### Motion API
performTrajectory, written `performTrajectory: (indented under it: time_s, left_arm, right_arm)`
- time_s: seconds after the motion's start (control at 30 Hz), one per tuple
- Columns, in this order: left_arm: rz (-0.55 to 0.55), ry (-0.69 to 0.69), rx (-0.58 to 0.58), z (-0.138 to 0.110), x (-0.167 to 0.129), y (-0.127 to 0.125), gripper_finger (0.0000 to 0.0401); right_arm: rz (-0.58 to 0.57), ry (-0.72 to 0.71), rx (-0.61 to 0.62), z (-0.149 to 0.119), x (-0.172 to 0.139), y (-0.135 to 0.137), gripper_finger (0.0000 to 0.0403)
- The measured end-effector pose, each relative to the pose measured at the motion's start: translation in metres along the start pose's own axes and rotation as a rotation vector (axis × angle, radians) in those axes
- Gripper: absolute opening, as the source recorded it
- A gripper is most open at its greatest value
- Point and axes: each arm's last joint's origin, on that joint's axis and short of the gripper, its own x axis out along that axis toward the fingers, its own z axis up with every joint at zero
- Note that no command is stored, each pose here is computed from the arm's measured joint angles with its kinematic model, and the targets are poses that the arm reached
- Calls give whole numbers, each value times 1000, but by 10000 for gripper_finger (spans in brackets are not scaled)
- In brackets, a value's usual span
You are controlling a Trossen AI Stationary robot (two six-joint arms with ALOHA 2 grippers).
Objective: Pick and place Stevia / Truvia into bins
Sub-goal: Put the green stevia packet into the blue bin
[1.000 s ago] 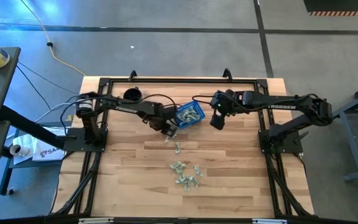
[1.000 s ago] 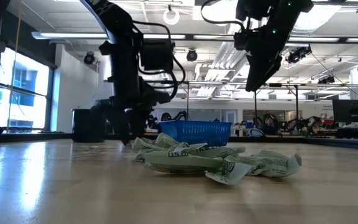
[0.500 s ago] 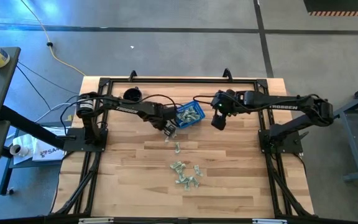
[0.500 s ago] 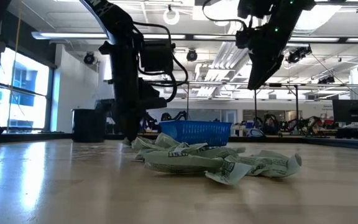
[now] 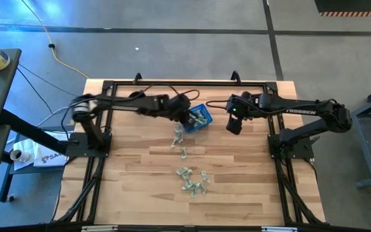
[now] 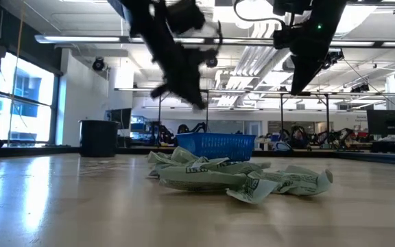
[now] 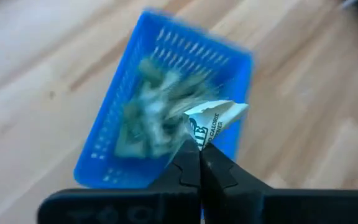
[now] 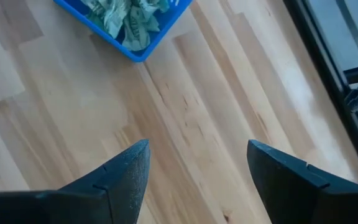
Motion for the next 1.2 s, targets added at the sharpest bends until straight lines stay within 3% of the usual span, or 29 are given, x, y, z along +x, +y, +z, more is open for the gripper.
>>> performTrajectory:
  time_s: [0.07,0.2,0.37,0.47,0.57,0.73,0.9,1.03,1.13,1.2]
  left_arm:
    - [-57,7,-3,1,17,2,52]
    - [-164,34,-60,4,21,0,139]
    - [-171,119,-57,1,-4,1,236]
    - [-94,209,-38,-11,-24,1,266]
    - [6,240,5,-26,-52,-6,271]
    - [117,240,19,-54,-95,-24,246]
    - [213,235,95,-81,-117,-37,217]
    - [246,237,247,-92,-121,-41,203]
    - [263,266,295,-101,-116,-35,198]
    - [269,275,308,-106,-117,-28,198]
  right_arm:
    - [12,2,0,0,0,2,260]
    - [94,6,-43,-2,-3,12,261]
    - [199,-25,-163,-2,-6,33,259]
    - [281,-35,-206,1,0,48,261]
    - [378,-53,-168,9,11,66,261]
    - [489,-13,-77,13,32,100,261]
    - [435,57,-91,-13,37,150,252]
    - [424,31,83,-34,38,195,244]
    - [396,16,195,-49,48,221,243]
    - [359,82,254,-61,61,230,243]
